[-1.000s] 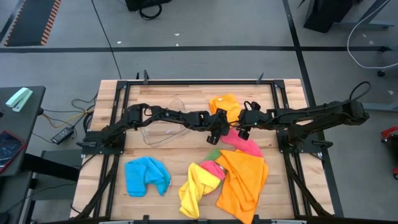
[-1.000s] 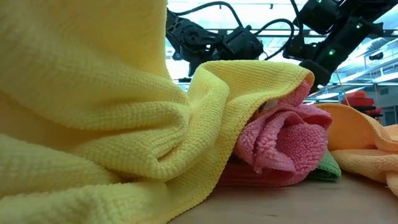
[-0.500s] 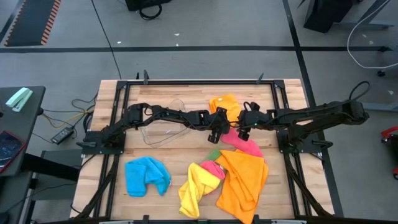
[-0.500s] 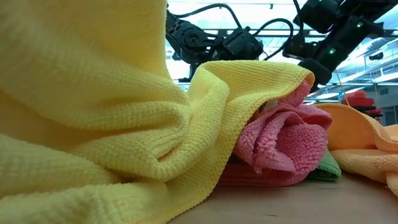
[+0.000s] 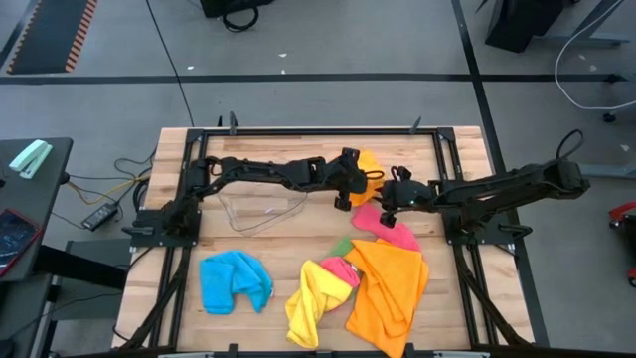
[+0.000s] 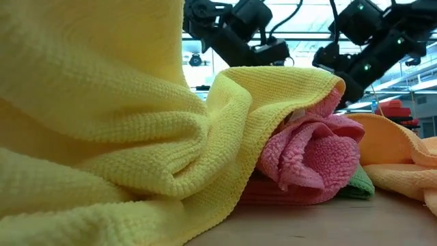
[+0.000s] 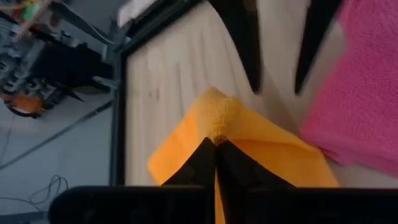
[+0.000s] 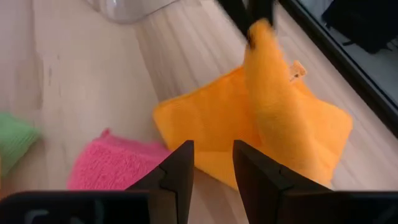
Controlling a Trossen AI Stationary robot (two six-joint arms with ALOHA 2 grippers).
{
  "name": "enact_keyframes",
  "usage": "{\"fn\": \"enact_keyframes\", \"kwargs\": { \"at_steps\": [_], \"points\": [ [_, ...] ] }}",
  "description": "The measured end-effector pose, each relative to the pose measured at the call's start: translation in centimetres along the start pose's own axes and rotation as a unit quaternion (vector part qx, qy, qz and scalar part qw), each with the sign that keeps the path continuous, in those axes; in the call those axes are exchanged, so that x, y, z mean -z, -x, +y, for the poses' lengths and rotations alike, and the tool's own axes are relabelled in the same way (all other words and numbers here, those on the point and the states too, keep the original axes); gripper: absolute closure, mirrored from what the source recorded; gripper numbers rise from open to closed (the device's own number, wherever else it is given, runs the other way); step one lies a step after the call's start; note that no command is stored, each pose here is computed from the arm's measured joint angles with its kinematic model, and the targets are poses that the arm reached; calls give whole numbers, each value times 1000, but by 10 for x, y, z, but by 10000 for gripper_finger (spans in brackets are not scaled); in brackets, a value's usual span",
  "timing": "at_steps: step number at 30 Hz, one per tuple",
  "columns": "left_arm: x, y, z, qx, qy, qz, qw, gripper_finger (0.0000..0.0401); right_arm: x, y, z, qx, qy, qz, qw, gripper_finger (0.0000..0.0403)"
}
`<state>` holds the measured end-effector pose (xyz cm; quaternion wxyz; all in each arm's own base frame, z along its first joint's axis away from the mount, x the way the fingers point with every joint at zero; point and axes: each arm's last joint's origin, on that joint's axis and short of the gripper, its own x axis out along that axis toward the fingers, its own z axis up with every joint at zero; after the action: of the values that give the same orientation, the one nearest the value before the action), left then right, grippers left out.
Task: Fold microfiber towels
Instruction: Fold the orange microfiber towel
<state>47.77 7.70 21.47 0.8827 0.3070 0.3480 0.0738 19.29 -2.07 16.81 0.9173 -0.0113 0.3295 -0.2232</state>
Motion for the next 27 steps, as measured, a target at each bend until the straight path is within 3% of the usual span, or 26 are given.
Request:
{"fn": "enact_keyframes", "kwargs": {
  "at_steps": [9,16,27],
  "points": [
    [6,-4,-1,5,-1,11,1000,393,17,-31,9,-8,97,14,995,283],
    [5,-4,0,3,0,8,1000,377,12,-56,15,73,214,52,973,283],
    [4,-4,1,-2,5,2,1000,386,-2,-81,17,109,238,80,962,283]
  ]
}}
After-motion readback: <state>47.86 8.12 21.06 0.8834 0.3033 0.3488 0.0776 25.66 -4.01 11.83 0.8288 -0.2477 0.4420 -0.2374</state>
